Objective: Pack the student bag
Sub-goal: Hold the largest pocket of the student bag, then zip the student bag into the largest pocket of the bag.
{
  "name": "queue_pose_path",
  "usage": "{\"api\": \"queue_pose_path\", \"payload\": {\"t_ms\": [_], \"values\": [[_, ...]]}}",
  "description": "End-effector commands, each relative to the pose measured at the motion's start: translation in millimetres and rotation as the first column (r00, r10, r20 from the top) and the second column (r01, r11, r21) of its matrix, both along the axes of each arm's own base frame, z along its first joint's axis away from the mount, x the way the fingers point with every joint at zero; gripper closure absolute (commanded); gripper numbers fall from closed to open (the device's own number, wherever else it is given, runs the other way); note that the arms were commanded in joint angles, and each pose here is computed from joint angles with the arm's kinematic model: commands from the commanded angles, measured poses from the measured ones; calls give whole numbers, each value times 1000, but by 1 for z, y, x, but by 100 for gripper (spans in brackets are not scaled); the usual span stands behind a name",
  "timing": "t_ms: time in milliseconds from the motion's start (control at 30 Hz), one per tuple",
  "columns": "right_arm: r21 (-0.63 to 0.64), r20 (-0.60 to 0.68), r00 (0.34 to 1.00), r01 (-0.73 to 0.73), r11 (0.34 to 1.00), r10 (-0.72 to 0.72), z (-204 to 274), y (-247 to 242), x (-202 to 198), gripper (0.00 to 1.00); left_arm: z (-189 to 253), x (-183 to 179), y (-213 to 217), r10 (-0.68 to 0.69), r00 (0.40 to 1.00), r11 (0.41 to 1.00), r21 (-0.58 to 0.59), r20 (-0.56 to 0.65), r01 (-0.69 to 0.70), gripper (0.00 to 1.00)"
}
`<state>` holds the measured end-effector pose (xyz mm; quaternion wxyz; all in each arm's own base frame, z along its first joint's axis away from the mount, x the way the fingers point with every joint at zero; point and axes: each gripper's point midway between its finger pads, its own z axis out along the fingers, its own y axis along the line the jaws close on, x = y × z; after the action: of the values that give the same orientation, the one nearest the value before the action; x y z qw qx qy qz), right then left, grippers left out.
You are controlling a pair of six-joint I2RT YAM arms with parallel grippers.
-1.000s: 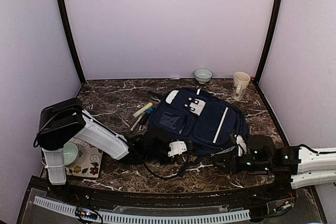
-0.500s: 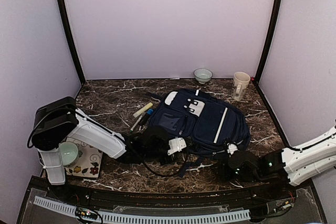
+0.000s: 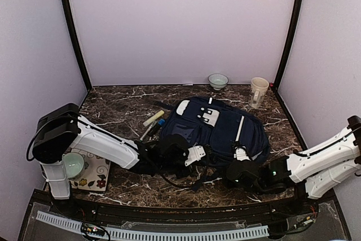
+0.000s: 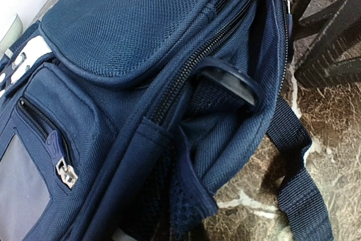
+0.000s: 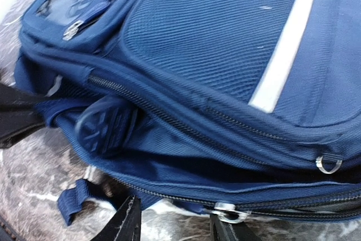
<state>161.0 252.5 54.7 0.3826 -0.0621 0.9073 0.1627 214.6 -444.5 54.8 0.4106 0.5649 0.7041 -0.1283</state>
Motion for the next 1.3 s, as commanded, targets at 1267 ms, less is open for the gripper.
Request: {"api": "queue_pose_path", "payload": {"t_ms": [1267], "values": [[-196,102,977,202,960,-185,16,-28,17,80,58,-1,-26,91,995,990,-108,-36,-94,100]]}}
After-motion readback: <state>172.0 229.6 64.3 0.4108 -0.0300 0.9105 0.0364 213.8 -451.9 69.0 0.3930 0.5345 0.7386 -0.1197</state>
